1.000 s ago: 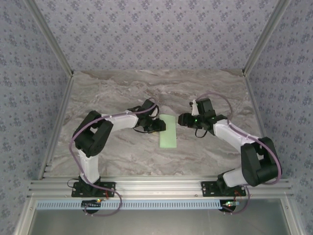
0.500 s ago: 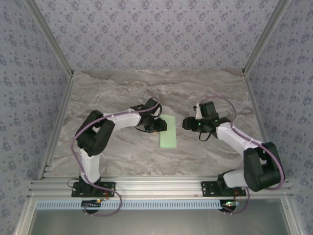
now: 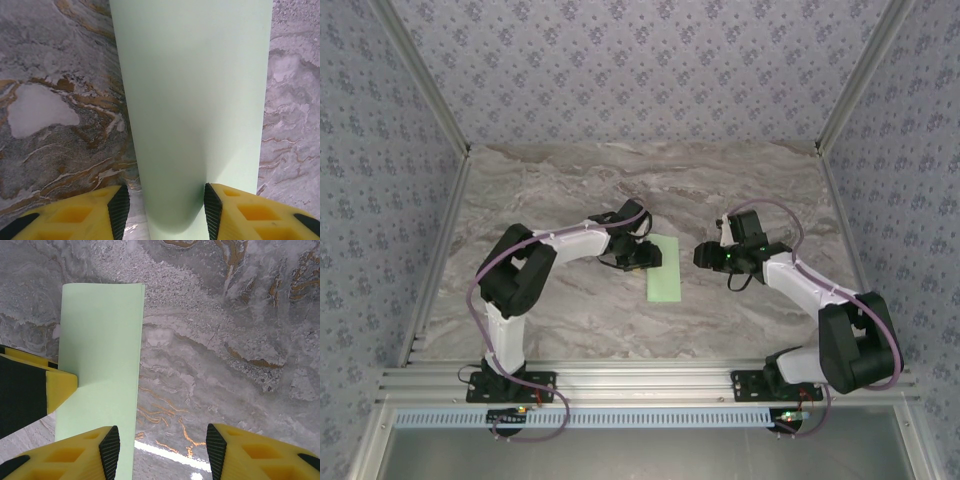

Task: Fold a paper plane with a square sheet of paper (fold left side to right side)
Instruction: First fold in half a square sheet of paper at the center of the table.

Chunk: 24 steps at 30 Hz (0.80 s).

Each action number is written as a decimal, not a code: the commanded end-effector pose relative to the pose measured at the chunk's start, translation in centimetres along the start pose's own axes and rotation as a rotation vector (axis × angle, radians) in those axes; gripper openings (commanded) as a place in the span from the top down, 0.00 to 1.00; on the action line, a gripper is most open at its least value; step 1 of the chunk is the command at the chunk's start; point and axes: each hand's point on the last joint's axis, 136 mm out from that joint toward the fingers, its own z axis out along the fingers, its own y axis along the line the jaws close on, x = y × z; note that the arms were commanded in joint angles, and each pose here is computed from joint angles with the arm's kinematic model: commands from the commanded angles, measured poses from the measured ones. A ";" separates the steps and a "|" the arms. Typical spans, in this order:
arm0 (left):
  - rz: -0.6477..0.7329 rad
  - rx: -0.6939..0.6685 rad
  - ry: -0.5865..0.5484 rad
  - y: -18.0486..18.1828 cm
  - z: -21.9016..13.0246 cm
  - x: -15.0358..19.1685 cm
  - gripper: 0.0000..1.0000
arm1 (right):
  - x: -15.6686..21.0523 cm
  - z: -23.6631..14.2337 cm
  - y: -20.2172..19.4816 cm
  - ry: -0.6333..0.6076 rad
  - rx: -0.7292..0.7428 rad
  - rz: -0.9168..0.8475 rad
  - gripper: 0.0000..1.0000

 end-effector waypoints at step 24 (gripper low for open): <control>0.025 -0.078 0.084 1.2 2.6 1.8 0.52 | 1.2 0.6 0.2 0.035 -0.026 0.013 0.48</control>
